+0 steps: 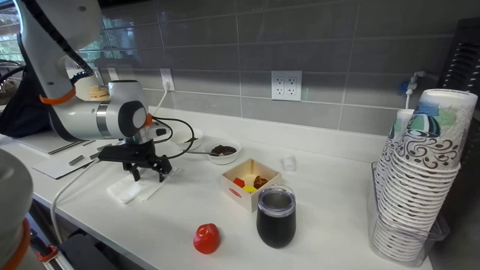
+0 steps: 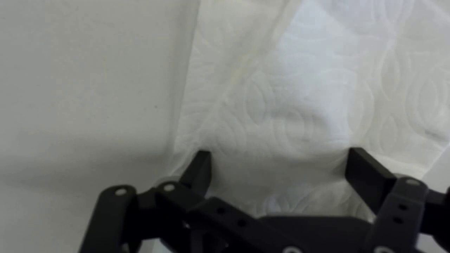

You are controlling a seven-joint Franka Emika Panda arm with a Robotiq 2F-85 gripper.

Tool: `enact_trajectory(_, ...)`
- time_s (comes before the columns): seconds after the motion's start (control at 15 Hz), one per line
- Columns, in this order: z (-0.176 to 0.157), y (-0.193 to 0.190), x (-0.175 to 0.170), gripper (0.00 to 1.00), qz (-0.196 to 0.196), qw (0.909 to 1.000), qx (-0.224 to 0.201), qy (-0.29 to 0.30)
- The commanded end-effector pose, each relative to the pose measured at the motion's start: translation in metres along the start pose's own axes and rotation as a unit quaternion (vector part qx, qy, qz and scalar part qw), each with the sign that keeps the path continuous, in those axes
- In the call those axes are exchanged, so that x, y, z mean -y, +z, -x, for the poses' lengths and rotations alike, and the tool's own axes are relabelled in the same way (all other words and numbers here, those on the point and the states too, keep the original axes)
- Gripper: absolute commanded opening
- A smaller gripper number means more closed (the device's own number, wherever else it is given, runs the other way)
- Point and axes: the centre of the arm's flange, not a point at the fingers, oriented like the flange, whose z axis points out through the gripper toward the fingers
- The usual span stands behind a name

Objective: Fold the white napkin.

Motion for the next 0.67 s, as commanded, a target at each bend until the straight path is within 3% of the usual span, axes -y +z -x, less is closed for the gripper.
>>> enact_trajectory(0.0,-0.004,-0.025,0.001,1.00,0.015,0.9997,-0.017,-0.004)
enact_trajectory(0.6,-0.010,-0.077,0.010,1.00,0.022,0.9987,-0.043,-0.018)
